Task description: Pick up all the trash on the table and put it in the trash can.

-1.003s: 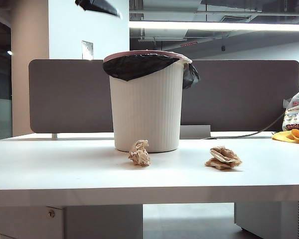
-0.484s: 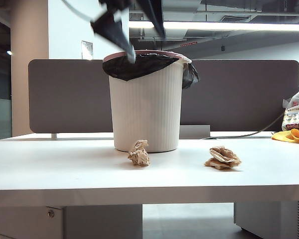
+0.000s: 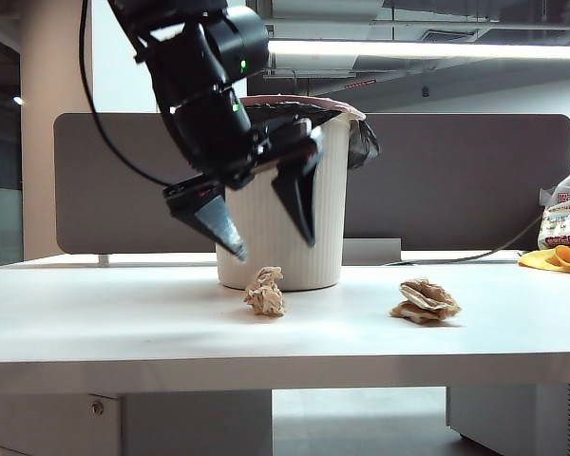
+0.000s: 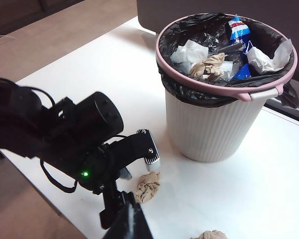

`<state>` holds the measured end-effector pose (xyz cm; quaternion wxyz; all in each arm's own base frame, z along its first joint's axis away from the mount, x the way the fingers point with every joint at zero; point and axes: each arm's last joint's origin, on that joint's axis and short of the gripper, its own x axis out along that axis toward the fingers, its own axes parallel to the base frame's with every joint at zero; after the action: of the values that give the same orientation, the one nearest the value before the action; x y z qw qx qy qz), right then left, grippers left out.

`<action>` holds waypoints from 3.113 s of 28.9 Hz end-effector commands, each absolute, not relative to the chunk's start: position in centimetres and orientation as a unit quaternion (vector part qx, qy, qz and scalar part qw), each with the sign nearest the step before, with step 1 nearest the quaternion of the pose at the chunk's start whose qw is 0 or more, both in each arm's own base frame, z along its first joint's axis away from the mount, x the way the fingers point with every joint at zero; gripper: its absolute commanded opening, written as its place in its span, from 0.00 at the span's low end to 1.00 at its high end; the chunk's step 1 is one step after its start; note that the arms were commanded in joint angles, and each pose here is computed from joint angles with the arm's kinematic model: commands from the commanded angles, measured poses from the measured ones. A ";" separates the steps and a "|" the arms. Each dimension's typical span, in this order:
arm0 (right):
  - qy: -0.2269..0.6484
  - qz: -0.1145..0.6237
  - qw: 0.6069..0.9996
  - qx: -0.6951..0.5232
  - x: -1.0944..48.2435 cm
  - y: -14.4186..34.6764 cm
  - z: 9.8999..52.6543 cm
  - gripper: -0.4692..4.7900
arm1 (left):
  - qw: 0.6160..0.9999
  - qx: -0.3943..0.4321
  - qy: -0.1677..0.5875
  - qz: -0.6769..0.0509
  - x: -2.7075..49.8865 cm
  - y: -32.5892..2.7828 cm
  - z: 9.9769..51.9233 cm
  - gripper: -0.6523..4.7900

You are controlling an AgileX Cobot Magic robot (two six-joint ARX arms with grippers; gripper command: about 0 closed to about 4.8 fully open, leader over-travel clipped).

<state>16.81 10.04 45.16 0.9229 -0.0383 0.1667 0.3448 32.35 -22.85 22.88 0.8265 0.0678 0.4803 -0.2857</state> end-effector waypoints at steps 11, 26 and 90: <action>0.151 0.361 0.919 -0.052 16.6 10.0 45.4 0.08 | 0.881 0.056 0.408 -0.234 34.2 -23.7 20.8 1.00; 0.240 0.352 0.899 -0.104 17.0 10.1 43.3 0.08 | 0.867 0.062 0.443 -0.220 34.5 -23.9 18.4 0.24; 0.019 0.332 0.943 0.006 19.5 11.4 47.6 0.08 | 0.967 -0.033 -0.010 -0.254 40.4 -18.3 42.9 1.00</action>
<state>19.79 11.59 47.20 0.9412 0.0058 0.0301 0.3366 41.30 -18.52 41.41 0.9732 -0.0151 0.0076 -0.2294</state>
